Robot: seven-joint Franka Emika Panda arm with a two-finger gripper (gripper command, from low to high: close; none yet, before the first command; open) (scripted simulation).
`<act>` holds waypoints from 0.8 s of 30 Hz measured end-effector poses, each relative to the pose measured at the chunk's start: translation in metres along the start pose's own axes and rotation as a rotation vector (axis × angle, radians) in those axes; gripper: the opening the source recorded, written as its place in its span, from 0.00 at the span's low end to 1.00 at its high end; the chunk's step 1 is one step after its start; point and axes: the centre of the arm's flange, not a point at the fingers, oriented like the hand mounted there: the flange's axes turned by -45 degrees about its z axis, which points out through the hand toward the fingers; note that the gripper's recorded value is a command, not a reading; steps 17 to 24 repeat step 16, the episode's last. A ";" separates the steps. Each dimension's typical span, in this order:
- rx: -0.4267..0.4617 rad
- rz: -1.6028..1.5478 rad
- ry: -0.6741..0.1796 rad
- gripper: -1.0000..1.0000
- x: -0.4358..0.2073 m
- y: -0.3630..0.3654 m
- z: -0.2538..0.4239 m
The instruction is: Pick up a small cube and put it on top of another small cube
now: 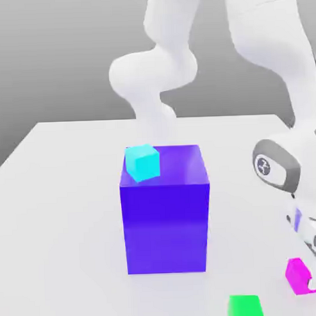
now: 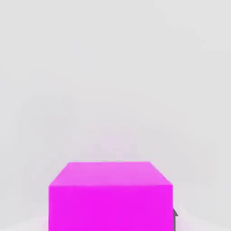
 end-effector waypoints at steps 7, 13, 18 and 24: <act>0.001 -0.017 -0.003 0.00 -0.105 0.049 -0.051; 0.001 -0.023 0.001 1.00 -0.139 0.060 -0.006; 0.001 -0.023 0.001 1.00 -0.139 0.060 -0.006; 0.001 -0.023 0.001 1.00 -0.139 0.060 -0.006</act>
